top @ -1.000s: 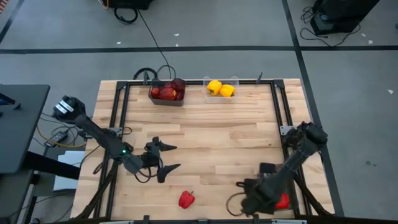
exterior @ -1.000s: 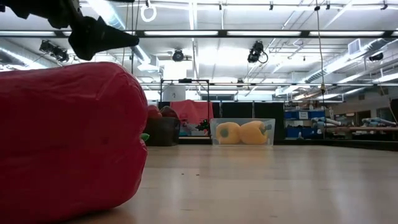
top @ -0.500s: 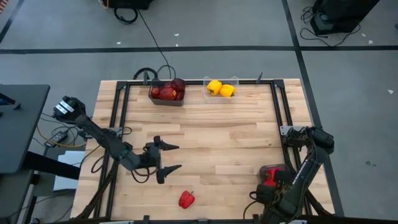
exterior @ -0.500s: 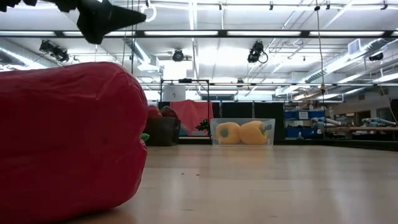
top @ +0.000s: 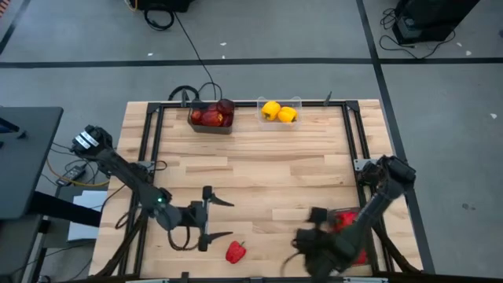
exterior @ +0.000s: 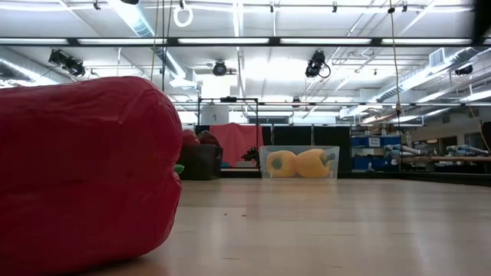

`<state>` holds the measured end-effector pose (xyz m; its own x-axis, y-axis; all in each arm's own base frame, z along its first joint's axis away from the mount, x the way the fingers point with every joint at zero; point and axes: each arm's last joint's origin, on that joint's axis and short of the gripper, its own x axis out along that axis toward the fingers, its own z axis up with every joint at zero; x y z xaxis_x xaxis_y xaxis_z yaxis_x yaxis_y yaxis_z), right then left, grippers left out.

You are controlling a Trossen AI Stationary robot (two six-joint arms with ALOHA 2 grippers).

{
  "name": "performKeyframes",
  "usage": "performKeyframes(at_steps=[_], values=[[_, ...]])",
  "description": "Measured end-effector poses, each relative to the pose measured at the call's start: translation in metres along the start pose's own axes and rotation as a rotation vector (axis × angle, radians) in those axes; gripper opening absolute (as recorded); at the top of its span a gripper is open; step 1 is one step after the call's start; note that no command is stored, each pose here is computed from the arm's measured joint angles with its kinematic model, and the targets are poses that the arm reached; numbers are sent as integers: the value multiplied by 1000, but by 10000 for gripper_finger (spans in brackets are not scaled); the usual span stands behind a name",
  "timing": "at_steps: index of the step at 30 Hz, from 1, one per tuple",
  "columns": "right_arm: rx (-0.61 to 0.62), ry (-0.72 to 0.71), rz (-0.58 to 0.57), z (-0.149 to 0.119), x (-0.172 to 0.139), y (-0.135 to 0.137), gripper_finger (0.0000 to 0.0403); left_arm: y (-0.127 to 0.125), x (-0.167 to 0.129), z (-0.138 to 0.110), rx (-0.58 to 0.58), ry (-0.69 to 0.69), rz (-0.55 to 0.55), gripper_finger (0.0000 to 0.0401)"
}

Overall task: Sort produce into baskets
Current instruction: Put the red bell pepper into the bottom black bin

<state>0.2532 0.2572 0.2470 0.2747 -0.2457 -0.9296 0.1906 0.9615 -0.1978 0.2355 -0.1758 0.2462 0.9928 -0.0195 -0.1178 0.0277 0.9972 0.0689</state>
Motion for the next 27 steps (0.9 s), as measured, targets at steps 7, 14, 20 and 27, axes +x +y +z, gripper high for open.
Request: performKeyframes(at_steps=[7, 14, 20, 27], values=[[-75, -361, 254, 72, 31, 0, 384, -6, -1, 3, -32, 237, -33, 392], [-164, -650, 373, 104, 64, -12, 384, -9, -12, 2, -97, 464, -11, 392], [-210, -725, 447, 101, 91, -23, 384, -15, -11, -26, -201, 633, 57, 392], [-158, -767, 534, 100, 102, -26, 385, -40, 12, -63, -194, 672, 22, 392]])
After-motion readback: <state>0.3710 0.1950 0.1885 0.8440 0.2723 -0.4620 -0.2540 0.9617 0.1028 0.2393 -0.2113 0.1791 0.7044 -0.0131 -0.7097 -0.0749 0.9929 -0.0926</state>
